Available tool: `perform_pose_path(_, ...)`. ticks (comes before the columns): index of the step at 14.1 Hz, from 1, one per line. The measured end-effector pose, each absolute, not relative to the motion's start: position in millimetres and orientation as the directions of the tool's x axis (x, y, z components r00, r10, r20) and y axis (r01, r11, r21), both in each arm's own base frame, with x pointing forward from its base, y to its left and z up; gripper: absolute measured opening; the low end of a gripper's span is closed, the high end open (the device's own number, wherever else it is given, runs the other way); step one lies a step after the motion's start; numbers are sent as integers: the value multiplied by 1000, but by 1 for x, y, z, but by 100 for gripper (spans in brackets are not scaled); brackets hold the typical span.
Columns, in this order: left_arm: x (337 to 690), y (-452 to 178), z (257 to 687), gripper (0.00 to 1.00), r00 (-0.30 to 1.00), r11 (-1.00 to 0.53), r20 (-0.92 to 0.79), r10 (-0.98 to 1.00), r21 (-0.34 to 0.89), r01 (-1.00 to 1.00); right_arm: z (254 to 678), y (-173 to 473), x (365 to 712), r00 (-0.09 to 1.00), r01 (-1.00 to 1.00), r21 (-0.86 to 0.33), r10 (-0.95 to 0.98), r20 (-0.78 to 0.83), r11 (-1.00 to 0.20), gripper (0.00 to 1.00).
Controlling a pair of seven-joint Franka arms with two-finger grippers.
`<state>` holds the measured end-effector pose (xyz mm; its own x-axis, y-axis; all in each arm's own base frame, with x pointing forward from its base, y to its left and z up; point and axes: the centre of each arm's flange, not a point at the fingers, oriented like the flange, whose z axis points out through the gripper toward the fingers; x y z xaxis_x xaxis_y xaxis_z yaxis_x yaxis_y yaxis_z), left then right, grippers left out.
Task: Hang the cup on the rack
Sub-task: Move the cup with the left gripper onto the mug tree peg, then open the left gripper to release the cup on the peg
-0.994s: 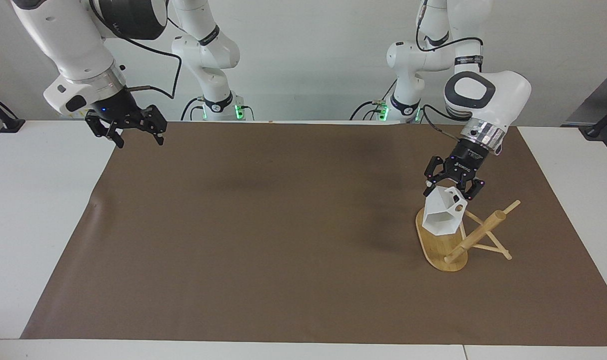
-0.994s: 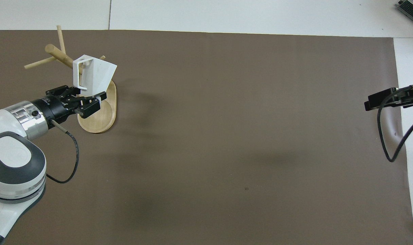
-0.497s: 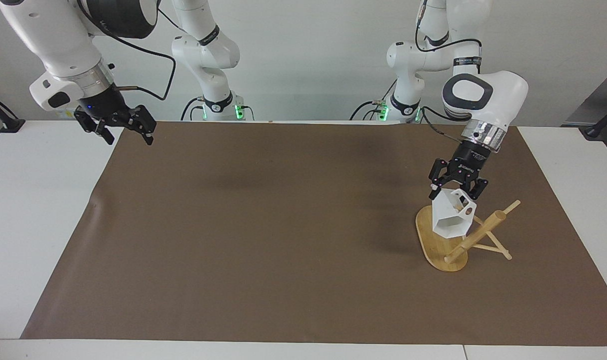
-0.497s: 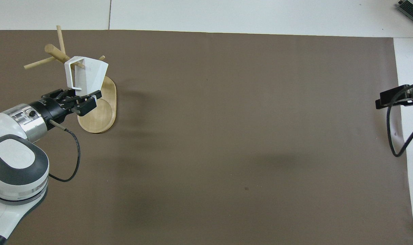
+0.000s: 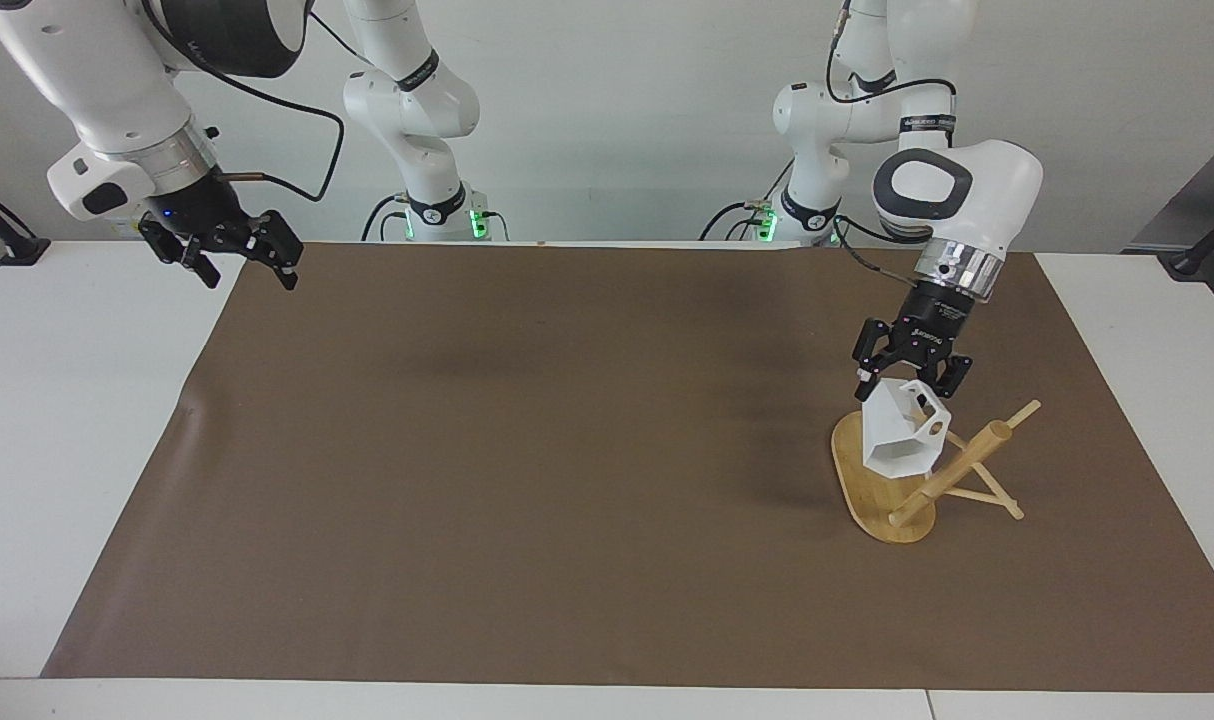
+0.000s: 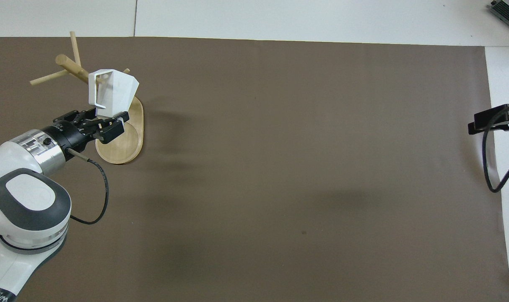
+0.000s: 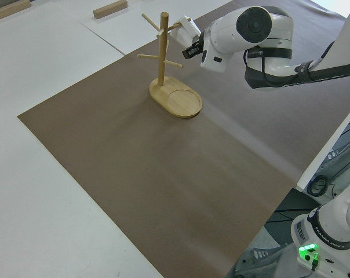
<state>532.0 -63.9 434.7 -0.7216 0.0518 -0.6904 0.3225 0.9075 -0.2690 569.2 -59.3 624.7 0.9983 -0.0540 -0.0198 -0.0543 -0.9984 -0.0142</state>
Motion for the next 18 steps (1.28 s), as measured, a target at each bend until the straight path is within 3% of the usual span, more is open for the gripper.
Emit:
perform_pose_path(1,532,-65,435,98,-720,908,-691,54,-267,324,625,-59,569,998,-54,-14,-54,-20,-998,100)
perform_pose_path(2,532,-65,435,100,-720,908,-692,53,-267,323,625,-60,569,998,-55,-14,-54,-20,-998,100)
perform_pose_path(12,530,-57,452,100,-698,912,-715,54,-250,326,625,-64,569,998,-63,-14,-63,-20,-998,100)
perform_pose_path(18,528,-71,460,100,-683,797,-610,403,-133,589,625,-69,568,997,-71,-13,-71,-20,-997,100)
